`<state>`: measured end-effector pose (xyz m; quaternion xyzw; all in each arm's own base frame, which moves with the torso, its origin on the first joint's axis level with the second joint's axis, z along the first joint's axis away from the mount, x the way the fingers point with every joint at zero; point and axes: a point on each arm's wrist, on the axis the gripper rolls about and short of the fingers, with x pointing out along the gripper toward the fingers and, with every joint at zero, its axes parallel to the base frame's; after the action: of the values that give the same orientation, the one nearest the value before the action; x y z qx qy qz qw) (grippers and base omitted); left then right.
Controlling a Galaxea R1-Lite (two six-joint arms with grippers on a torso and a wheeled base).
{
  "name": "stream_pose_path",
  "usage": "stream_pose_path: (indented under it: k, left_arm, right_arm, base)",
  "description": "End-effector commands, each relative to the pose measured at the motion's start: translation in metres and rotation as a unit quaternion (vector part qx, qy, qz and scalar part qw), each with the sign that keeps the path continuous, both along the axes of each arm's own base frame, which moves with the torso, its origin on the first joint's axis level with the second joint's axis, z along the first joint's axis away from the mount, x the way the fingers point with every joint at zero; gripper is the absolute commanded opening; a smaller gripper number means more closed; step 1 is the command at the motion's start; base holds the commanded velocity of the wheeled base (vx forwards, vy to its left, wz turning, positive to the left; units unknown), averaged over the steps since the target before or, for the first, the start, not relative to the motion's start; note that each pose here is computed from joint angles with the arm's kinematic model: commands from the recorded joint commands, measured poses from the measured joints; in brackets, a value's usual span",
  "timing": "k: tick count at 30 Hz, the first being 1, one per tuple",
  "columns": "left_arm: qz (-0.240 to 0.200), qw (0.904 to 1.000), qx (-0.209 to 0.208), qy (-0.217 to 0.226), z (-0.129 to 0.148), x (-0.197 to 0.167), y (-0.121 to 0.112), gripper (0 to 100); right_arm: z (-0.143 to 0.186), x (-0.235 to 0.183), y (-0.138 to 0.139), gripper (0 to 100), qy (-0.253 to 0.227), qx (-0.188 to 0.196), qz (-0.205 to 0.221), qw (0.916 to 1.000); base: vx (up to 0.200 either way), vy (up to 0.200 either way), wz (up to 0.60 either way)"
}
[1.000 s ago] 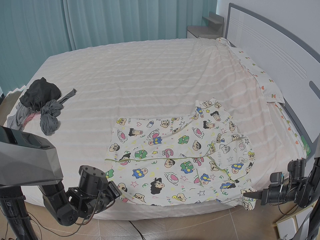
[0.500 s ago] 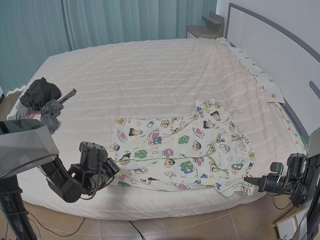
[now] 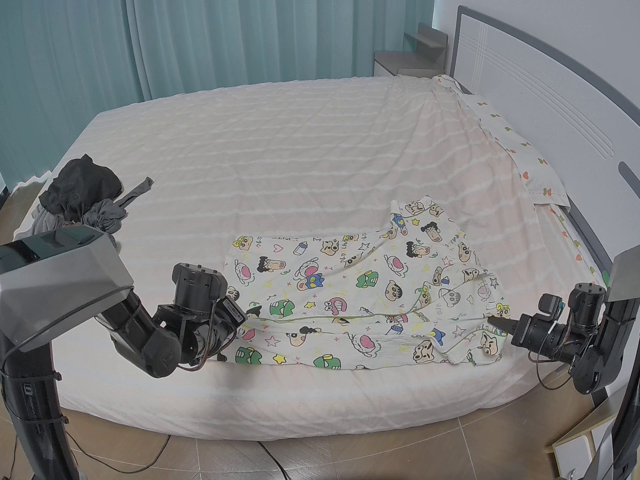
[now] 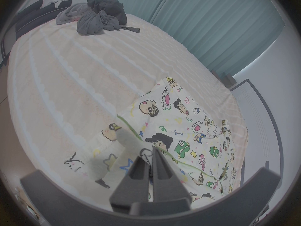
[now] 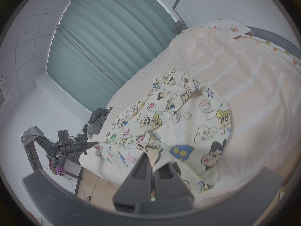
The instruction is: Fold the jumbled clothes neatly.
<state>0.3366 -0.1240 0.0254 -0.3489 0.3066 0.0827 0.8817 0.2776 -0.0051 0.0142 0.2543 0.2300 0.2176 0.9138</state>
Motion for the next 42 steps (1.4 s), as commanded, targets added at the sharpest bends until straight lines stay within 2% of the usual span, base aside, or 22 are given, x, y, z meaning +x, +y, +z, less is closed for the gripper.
stream_pose_path:
  k: [1,11,22,23,29,36,41,42]
  left_arm:
    - [0.006,0.9999,0.005,0.013,-0.011,0.016,-0.002,0]
    - [0.01,0.9999,0.001,0.004,-0.012,0.036,-0.006,0]
    - [0.015,0.9999,0.0,0.001,-0.014,0.047,-0.006,0]
    - [0.015,0.9999,-0.001,0.0,-0.013,0.047,-0.006,100]
    - [0.02,0.9998,-0.002,-0.005,-0.011,0.049,-0.004,100]
    - [0.05,0.9986,0.003,-0.017,-0.002,0.052,0.012,100]
    - [0.073,0.9967,-0.004,-0.037,0.017,0.053,0.03,100]
    - [0.082,0.9956,-0.008,-0.045,0.026,0.052,0.038,100]
  right_arm:
    - [-0.002,0.015,-0.001,0,-0.018,-0.001,-0.012,0.9998]
    - [-0.01,0.034,-0.003,0,-0.031,-0.009,-0.033,0.9989]
    - [-0.009,0.042,-0.004,0,-0.039,-0.003,-0.035,0.9986]
    - [-0.009,0.042,-0.004,0,-0.04,-0.004,-0.035,0.9986]
    - [-0.009,0.043,-0.004,0,-0.04,-0.001,-0.036,0.9986]
    - [-0.008,0.043,-0.004,0,-0.042,-0.002,-0.037,0.9984]
    - [-0.005,0.05,-0.004,0,-0.053,-0.002,-0.053,0.9972]
    - [-0.004,0.051,-0.003,0,-0.049,0.009,-0.055,0.9972]
  base:
    - [0.0,0.0,0.0]
    - [0.0,0.0,0.0]
    - [0.0,0.0,0.0]
    - [0.0,0.0,0.0]
    - [0.0,0.0,0.0]
    - [0.0,0.0,0.0]
    - [0.0,0.0,0.0]
    - [0.0,0.0,0.0]
